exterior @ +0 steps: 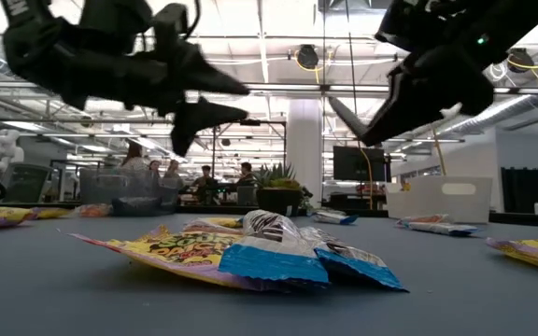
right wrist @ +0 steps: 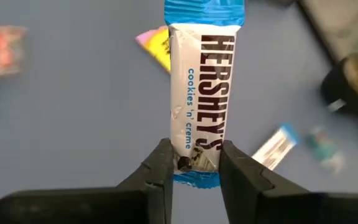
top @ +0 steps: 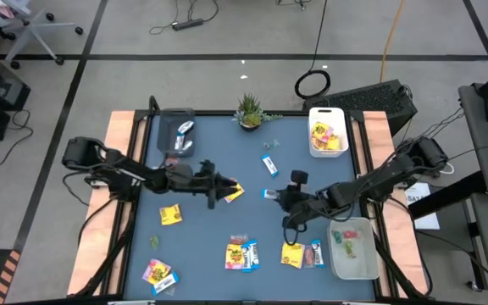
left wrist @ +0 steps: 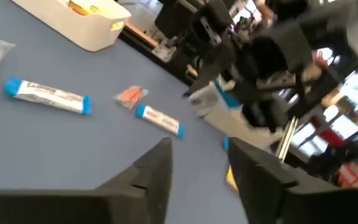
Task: Sort candy
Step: Put the middle right white chocolate bar into the transparent black bin, then put the middle left yellow candy pack into the white bin
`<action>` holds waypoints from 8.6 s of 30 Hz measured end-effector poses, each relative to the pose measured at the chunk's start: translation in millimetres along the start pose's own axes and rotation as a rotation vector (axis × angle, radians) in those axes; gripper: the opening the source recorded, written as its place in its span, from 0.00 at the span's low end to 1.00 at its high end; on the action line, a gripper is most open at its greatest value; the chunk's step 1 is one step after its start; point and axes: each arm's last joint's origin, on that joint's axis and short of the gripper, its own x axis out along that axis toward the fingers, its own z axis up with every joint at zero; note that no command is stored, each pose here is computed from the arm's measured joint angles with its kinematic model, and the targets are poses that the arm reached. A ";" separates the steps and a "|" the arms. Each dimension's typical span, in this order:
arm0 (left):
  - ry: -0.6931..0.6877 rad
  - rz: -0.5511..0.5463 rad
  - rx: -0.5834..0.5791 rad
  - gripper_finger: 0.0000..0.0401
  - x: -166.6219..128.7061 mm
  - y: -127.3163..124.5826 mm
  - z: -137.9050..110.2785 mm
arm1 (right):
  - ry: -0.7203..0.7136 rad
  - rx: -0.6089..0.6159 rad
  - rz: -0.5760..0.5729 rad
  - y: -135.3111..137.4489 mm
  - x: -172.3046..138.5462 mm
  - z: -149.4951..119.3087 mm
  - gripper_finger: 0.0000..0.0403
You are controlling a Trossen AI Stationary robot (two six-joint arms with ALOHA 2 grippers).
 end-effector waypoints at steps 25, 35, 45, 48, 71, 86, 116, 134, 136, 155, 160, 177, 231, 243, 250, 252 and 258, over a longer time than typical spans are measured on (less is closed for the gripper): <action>0.096 0.102 -0.087 0.59 46.3 -7.3 56.6 | -0.053 -0.204 -0.247 -25.8 28.0 38.8 0.21; 0.046 0.126 -0.008 0.59 49.0 -5.6 69.6 | -0.045 -0.232 -0.256 -32.2 30.6 41.8 0.21; 0.105 0.143 0.003 0.58 67.3 0.8 71.5 | -0.042 -0.232 -0.242 -35.0 32.5 42.1 0.21; 0.130 0.134 -0.005 0.55 74.9 3.9 69.9 | -0.042 -0.231 -0.243 -35.0 32.5 42.0 0.21; 0.175 0.114 0.033 0.12 74.0 12.7 77.5 | -0.043 -0.196 -0.254 -35.9 32.8 41.8 0.29; 0.192 0.166 0.327 0.08 30.9 6.2 117.8 | -0.104 -0.143 -0.302 -33.9 11.0 48.4 0.60; 0.745 1.145 0.178 0.08 -107.4 148.1 144.7 | -0.058 -0.035 -0.254 -36.8 5.9 41.4 0.02; 0.744 1.175 0.332 0.33 -110.0 125.1 151.6 | -0.055 -0.009 -0.252 -34.8 9.5 39.9 0.00; 0.725 1.164 0.352 0.33 -111.8 113.4 153.1 | -0.055 -0.004 -0.252 -33.4 11.9 39.4 0.00; 0.873 0.554 0.530 0.24 -107.6 -41.1 85.5 | -0.198 0.106 -0.079 -19.5 41.3 18.7 0.00; 0.995 0.415 0.620 0.22 -95.0 -70.3 50.3 | -0.192 0.102 -0.076 -18.6 41.0 17.9 0.00; 1.320 0.437 0.600 0.39 -61.1 -92.1 -45.5 | -0.186 0.087 -0.064 -14.1 38.8 16.6 0.00; -0.043 0.126 0.405 0.00 8.3 -26.9 19.8 | -0.346 0.125 0.021 17.4 34.8 24.2 0.30; -0.211 0.126 0.375 0.00 17.0 -25.3 19.2 | -0.463 0.080 -0.214 31.7 68.3 40.7 0.55; -0.246 0.113 0.367 0.00 18.6 -25.6 19.7 | -0.457 0.072 -0.299 35.8 75.0 51.5 0.45; -0.249 0.111 0.366 0.00 18.5 -25.8 19.9 | -0.465 0.079 -0.298 36.5 74.6 55.1 0.37; -0.259 0.113 0.358 0.07 18.3 -26.1 20.6 | -0.464 0.061 -0.308 36.2 74.3 57.0 0.08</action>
